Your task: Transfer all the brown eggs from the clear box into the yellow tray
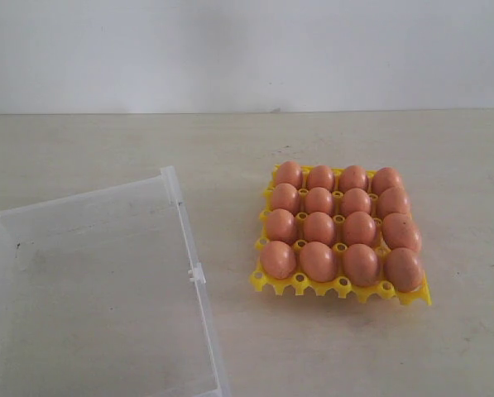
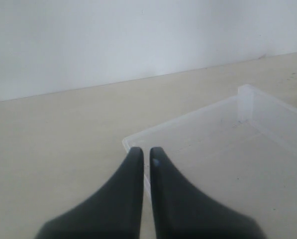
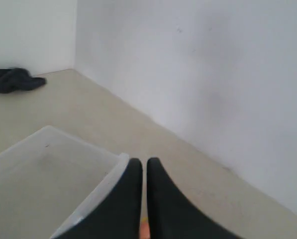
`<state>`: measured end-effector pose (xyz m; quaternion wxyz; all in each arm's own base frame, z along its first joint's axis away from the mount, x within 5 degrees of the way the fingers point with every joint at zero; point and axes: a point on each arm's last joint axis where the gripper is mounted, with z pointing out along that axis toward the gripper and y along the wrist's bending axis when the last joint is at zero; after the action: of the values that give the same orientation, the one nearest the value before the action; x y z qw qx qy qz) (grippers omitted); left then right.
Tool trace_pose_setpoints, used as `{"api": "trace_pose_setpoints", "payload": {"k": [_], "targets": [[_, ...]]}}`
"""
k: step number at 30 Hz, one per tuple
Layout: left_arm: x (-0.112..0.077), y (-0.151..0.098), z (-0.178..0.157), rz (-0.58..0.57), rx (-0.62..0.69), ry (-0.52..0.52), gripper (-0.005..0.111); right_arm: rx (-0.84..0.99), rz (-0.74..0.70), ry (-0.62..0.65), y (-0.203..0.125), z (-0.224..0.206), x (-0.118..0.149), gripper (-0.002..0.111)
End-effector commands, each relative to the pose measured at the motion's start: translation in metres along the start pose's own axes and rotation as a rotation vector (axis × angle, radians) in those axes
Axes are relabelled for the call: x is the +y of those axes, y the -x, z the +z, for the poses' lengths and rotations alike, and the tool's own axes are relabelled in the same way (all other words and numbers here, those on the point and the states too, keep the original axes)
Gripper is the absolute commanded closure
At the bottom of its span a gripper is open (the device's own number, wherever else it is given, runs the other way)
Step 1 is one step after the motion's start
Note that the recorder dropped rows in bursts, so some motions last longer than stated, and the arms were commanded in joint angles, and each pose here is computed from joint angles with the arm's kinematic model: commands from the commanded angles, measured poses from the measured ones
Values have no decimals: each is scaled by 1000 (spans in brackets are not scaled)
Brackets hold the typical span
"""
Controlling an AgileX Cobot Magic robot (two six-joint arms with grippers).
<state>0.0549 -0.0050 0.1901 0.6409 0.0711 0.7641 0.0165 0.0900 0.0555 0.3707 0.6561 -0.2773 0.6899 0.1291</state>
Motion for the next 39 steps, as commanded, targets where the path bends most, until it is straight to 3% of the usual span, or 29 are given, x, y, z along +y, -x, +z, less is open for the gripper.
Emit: {"api": "trace_pose_setpoints", "payload": {"k": [1,5,8,13,16,17,22,25,30,33,39], "targets": [[0,0,0,-7,-7,-3,103,-210,-8,-167,16,-3,-14,108],[0,0,0,-7,-7,-3,103,-392,11,-348,14,-8,-28,108],[0,0,0,-7,-7,-3,103,-457,50,-438,-20,-4,-30,108],[0,0,0,-7,-7,-3,103,-525,128,-534,-103,-14,-21,108],[0,0,0,-7,-7,-3,103,-535,122,-585,-125,-29,-14,108],[0,0,0,-7,-7,-3,103,-413,175,-577,-136,-28,-13,108],[0,0,0,-7,-8,-3,103,-189,208,-563,-161,-41,3,108],[0,0,0,-7,-7,-3,103,218,388,-501,-198,-38,16,108],[0,0,0,-7,-12,-2,103,214,355,-510,-197,-38,15,108],[0,0,0,-7,-9,-3,103,231,254,-572,-197,-42,9,108],[0,0,0,-7,-9,-3,103,224,268,-583,-197,-42,9,108]]}}
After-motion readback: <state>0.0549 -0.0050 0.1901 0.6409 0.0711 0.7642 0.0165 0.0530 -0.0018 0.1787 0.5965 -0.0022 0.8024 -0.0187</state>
